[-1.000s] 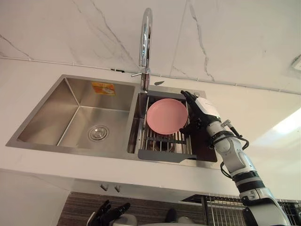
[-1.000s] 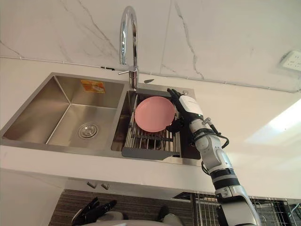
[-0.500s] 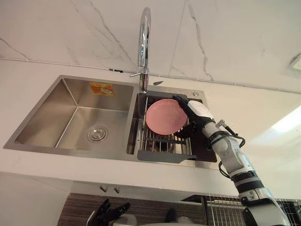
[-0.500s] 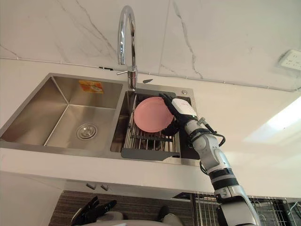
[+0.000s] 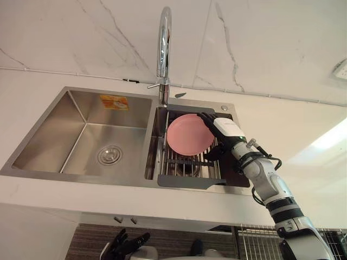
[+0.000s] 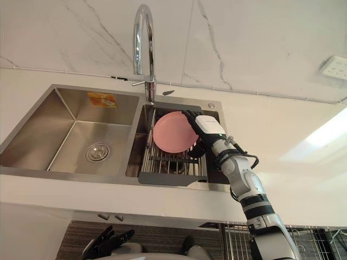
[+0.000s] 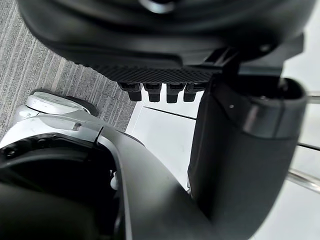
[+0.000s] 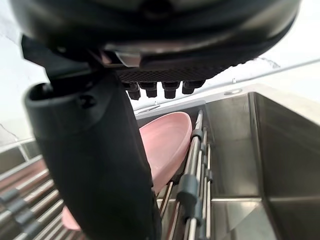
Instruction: Walk over to the sink, pick up the cup, carry it to the dishwasher, place the cup inside the dishwasher, then close the dishwasher door
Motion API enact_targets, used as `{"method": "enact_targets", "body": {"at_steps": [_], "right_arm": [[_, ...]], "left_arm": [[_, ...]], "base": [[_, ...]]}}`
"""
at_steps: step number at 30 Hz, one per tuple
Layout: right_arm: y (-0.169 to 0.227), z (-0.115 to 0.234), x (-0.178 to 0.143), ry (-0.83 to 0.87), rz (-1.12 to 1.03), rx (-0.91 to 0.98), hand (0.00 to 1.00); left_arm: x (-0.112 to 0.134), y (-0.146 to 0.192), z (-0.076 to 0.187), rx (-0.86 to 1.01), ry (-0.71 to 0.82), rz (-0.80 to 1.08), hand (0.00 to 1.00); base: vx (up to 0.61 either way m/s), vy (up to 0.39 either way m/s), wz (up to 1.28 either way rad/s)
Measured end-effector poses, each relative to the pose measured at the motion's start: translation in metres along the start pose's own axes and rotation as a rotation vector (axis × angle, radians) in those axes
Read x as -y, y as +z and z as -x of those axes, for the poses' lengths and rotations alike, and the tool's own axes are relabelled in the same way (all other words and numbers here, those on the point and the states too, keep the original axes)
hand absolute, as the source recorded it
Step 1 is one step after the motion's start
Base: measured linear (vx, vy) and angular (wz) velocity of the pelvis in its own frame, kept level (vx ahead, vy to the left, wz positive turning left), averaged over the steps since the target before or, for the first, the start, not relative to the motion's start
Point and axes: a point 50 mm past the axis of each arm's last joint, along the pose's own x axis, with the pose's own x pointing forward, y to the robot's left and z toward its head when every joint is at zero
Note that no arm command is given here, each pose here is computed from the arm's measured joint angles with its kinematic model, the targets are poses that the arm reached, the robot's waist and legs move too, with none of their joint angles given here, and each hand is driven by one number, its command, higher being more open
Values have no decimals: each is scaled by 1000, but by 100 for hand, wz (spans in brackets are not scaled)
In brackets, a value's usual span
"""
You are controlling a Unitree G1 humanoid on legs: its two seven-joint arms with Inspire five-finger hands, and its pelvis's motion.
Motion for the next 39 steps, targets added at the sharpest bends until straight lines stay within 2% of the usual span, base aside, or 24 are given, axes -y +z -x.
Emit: {"method": "enact_targets", "body": {"at_steps": [14,20,27,39], "right_arm": [[-4,1,3,-145,84,-16,100],[-3,1,1,-124,143,-2,100],[-6,1,-18,-25,168,-11,100],[-7,-1,-22,5,214,-32,100]], "left_arm": [[-1,0,0,20,3,-4,100],[-1,0,0,23,1,-4,100],[-2,2,0,34,-2,-5,100],[-4,5,0,51,2,-4,100]], "base": [[-3,-2,-1],[0,0,0],[-6,-2,1],[-37,-7,1]]}}
